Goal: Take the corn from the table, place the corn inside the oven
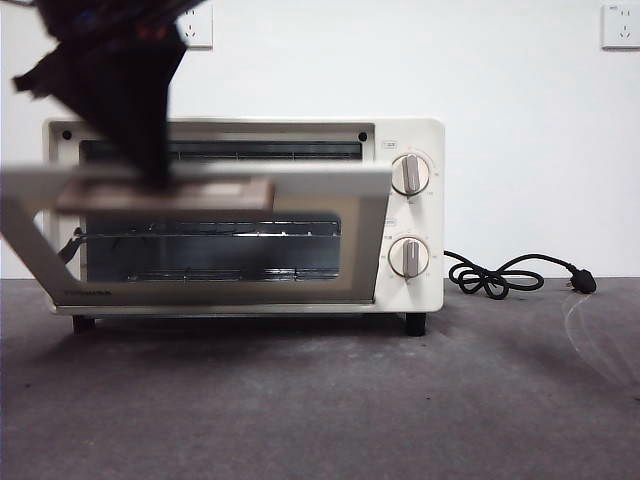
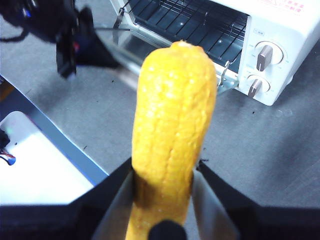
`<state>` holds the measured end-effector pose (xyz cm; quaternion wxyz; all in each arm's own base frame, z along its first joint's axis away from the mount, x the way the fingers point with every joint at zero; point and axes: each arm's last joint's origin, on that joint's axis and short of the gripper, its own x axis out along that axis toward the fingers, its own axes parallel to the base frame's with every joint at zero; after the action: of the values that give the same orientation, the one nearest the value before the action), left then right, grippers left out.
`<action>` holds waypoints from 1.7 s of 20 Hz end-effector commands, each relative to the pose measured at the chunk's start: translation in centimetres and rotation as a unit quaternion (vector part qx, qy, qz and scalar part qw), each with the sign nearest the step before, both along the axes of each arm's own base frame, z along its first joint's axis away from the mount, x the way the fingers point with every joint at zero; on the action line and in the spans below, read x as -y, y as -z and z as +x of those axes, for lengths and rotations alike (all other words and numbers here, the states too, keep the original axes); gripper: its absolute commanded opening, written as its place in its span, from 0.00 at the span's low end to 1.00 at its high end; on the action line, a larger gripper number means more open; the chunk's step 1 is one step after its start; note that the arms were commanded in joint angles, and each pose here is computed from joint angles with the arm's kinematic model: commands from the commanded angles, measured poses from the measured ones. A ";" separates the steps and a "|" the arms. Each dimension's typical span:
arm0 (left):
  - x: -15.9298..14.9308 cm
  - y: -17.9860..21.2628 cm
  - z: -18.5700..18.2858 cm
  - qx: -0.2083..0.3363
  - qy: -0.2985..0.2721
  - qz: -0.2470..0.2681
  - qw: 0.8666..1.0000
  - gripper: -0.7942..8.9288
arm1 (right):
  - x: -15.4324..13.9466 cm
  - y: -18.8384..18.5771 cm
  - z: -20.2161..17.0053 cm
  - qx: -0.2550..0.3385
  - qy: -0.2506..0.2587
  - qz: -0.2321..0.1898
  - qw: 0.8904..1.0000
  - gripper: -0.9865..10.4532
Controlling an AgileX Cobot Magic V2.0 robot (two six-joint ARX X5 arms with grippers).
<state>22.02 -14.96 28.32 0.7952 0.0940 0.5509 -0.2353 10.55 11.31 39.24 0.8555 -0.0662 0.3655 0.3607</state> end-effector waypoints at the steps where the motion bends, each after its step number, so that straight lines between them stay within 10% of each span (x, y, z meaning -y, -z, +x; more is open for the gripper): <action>1: 0.0 1.2 0.3 -0.004 -0.013 0.040 0.999 0.08 | 0.0 -0.2 0.0 0.007 -0.003 0.003 1.000 0.08; 13: -0.9 -4.1 -5.2 0.087 0.005 -0.017 0.996 0.08 | -2.1 -0.5 1.5 0.023 -0.062 0.055 0.996 0.08; 23: -7.1 -8.7 -11.7 0.218 -0.062 -0.040 0.973 0.08 | -12.6 3.2 5.1 0.105 -0.166 0.026 0.980 0.08; 34: -12.1 -9.3 -17.4 0.250 -0.096 -0.057 0.962 0.08 | -21.7 11.0 7.8 0.319 -0.209 -0.183 0.906 0.08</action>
<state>4.53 -2.80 37.66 0.9297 0.0573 0.3261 -0.1614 18.21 32.86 28.39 0.8172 -0.3798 0.1241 0.4154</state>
